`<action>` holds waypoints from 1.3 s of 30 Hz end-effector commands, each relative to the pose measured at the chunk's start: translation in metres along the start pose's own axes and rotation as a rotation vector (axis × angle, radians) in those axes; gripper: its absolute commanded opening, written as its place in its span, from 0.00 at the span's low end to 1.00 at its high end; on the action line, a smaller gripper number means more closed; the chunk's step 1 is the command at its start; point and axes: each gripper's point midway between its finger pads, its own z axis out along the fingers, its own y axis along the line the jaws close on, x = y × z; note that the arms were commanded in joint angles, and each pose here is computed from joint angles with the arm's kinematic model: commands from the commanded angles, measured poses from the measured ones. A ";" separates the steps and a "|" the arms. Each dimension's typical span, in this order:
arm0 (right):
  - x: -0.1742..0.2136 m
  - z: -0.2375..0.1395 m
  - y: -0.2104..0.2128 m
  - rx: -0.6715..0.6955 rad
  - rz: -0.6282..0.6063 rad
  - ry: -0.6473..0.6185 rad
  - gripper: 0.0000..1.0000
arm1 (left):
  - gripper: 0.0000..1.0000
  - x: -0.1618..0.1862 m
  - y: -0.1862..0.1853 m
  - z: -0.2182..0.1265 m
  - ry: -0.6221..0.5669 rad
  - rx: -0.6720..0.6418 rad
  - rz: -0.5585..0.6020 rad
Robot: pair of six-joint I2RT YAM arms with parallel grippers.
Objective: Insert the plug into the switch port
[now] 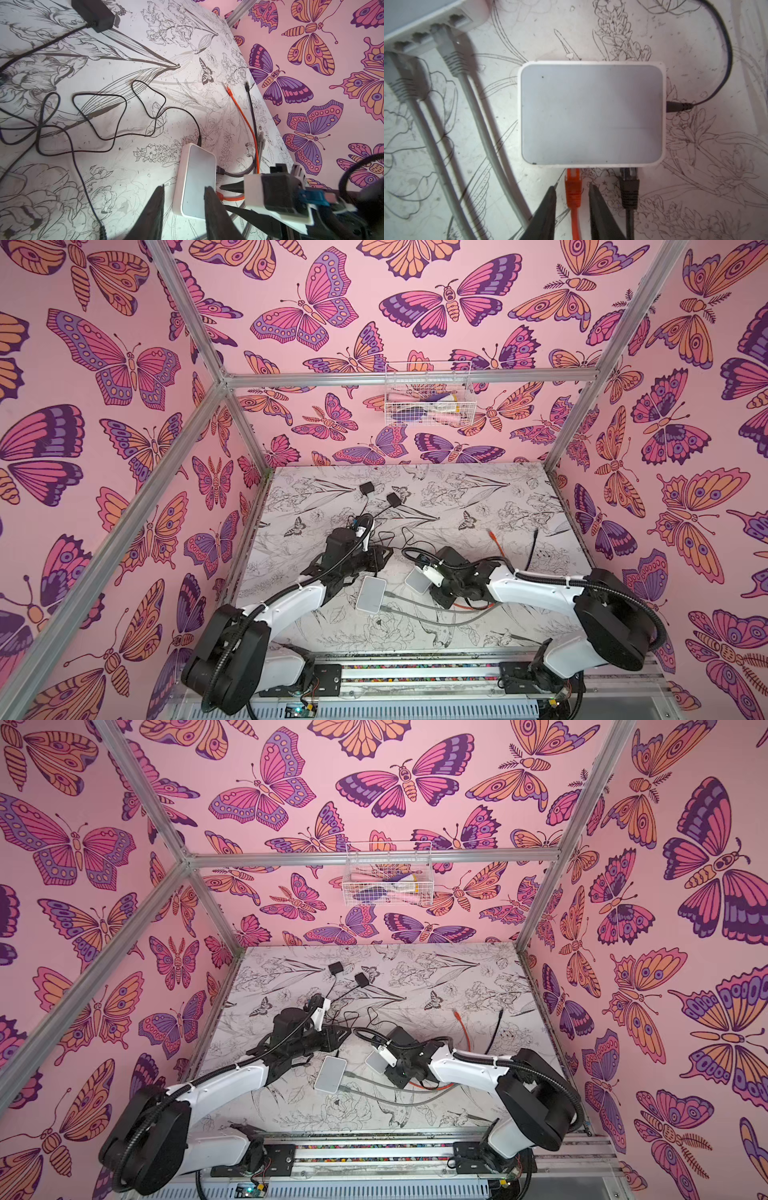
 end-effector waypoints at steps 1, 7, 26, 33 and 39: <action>-0.002 0.000 0.000 0.011 0.014 0.024 0.29 | 0.36 0.006 0.007 -0.010 -0.004 -0.036 -0.005; 0.003 0.011 -0.001 0.019 0.018 0.085 0.21 | 0.36 0.006 0.008 -0.018 -0.015 -0.041 -0.003; -0.085 0.030 -0.070 0.156 -0.102 0.090 0.07 | 0.36 -0.007 0.008 -0.037 -0.059 -0.078 0.017; -0.119 0.032 -0.076 0.112 -0.106 0.059 0.29 | 0.37 -0.007 0.014 -0.046 -0.070 -0.126 0.038; -0.130 0.017 -0.075 0.115 -0.074 -0.030 0.35 | 0.45 -0.015 0.019 -0.057 -0.079 -0.203 0.088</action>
